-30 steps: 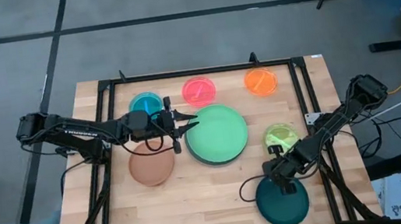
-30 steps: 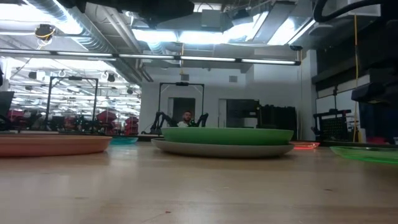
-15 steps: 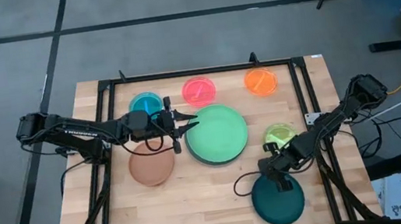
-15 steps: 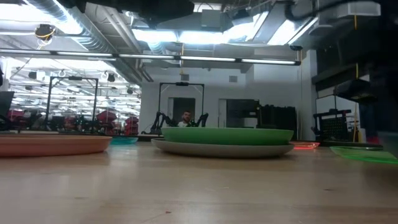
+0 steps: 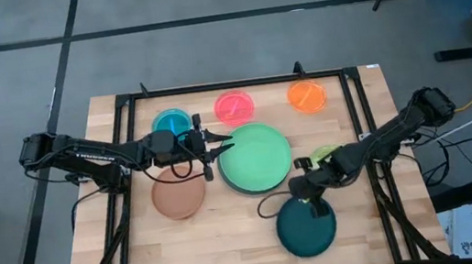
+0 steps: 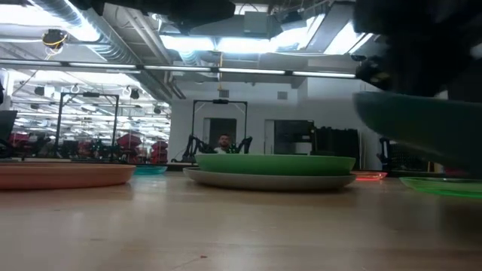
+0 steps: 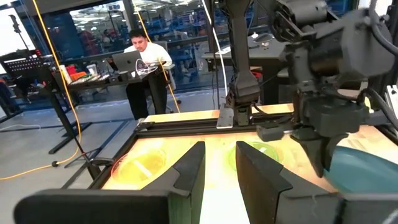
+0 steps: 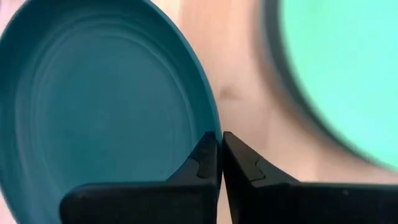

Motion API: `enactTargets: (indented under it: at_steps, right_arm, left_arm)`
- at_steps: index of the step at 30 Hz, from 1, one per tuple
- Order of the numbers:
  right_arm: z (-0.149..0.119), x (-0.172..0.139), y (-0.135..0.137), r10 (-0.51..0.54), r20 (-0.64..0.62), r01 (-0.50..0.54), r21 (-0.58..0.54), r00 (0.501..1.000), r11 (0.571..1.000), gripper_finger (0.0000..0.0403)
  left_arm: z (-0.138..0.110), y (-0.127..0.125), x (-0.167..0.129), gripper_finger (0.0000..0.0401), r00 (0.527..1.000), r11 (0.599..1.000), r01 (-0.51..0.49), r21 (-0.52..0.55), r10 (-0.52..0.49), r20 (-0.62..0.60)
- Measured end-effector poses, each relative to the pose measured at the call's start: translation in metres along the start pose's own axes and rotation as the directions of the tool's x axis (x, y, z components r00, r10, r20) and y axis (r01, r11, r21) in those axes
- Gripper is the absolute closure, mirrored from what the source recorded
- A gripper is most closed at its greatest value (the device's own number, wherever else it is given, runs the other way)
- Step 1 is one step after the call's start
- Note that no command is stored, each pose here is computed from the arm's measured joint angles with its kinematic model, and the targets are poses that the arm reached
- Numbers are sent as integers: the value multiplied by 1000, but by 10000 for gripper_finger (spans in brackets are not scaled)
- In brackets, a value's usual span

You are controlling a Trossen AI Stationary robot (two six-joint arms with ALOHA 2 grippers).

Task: Stack plastic plates
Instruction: Stack the dark green plate on top of the light green plate

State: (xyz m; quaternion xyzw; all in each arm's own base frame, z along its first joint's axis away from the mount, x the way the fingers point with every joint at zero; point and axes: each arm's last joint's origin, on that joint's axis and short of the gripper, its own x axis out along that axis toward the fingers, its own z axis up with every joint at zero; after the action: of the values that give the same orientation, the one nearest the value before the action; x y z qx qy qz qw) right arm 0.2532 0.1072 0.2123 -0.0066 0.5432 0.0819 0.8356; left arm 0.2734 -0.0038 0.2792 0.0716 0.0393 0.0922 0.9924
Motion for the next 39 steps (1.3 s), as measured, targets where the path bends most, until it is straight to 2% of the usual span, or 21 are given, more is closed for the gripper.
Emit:
enactTargets:
  at_steps: [6, 13, 21, 29, 36, 39]
  right_arm:
    - [14, -6, -27, -37, 37, 38, -24, 999, 999, 401]
    - [18, -10, -69, -95, 49, 94, 15, 994, 995, 401]
    - [24, -29, -114, -129, 181, 115, 84, 975, 990, 400]
    - [28, -45, -158, -157, 333, 101, 177, 930, 979, 400]
    - [25, -53, -188, -246, 385, 137, 289, 889, 947, 400]
    - [22, -54, -193, -250, 381, 134, 305, 890, 943, 400]
  left_arm:
    - [0, 0, 0, 319, 1000, 1000, 0, 0, 0, -3]
    - [0, 0, 0, 319, 1000, 1000, 1, 1, -1, -4]
    - [-1, 0, 0, 319, 1000, 1000, 0, 1, 0, -6]
    - [-1, 0, 0, 319, 1000, 1000, 0, 1, 0, -6]
    - [-1, 0, 0, 319, 1000, 1000, 0, 1, 0, -6]
    - [-1, 0, 0, 319, 1000, 1000, 0, 1, 0, -6]
